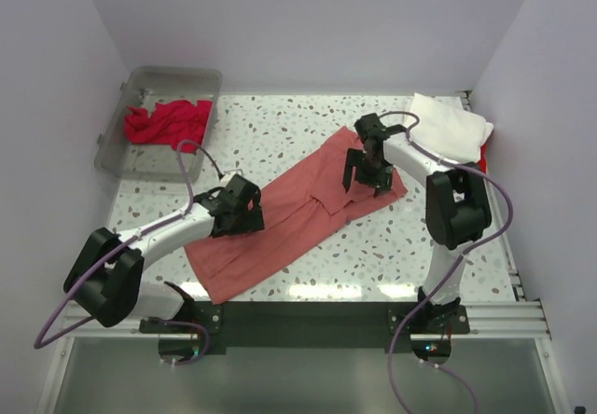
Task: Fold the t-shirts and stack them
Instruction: Fold the tshirt
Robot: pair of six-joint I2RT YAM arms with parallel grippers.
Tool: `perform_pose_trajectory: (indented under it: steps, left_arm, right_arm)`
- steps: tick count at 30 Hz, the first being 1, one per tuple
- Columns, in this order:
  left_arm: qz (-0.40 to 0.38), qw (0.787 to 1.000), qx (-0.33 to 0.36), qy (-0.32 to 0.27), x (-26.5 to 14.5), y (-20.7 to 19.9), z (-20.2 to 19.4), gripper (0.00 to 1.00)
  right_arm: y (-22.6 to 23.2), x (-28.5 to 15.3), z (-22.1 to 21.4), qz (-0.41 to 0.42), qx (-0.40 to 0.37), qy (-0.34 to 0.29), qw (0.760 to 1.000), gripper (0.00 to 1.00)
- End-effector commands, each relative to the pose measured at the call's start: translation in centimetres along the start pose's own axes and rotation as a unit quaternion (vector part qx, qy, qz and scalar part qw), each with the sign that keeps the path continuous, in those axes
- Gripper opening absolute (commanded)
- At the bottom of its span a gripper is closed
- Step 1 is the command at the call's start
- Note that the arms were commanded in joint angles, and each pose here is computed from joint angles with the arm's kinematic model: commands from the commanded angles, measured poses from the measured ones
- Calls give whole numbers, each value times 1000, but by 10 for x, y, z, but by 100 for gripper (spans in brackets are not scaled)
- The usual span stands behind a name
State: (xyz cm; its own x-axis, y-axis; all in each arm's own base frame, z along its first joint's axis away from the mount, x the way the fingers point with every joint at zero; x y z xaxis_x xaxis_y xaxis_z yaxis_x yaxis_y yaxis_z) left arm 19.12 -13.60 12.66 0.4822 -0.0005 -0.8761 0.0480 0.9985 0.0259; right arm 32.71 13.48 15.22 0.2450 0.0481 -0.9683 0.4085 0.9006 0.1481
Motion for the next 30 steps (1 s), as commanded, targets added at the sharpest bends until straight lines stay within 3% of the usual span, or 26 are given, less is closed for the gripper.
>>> perform_pose_trajectory:
  steps: [1,10,20,23,30]
  left_arm:
    - [-29,999,-16,9,3,-3,-11,93]
    - [-31,995,-63,72,7,3,-48,93]
    - [-129,980,-118,96,-11,-24,-47,93]
    - [-183,975,-102,73,-21,-46,-34,93]
    - [-229,973,-31,-11,-56,-73,9,94]
  right_arm:
    - [-3,19,1,-11,11,-3,1000,84]
    - [-1,66,16,-41,30,10,999,84]
    - [31,92,102,-28,71,-39,996,84]
    - [48,88,128,13,79,-57,995,85]
    - [69,14,157,112,51,-128,984,93]
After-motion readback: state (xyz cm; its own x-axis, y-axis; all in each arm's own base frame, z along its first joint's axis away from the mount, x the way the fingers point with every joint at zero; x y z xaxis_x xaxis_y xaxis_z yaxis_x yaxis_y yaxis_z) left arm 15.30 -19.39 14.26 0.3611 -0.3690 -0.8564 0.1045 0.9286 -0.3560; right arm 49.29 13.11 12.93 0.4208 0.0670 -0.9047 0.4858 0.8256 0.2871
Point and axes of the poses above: each gripper's point midway between its finger pads, its own x axis out along the fingers, its own y axis along the line the jaws close on, z = x × y, the point moved 10 cm from there along -x, back along the fingers, and after that the axes turned 14 degrees about x, right-handed, at the moved point
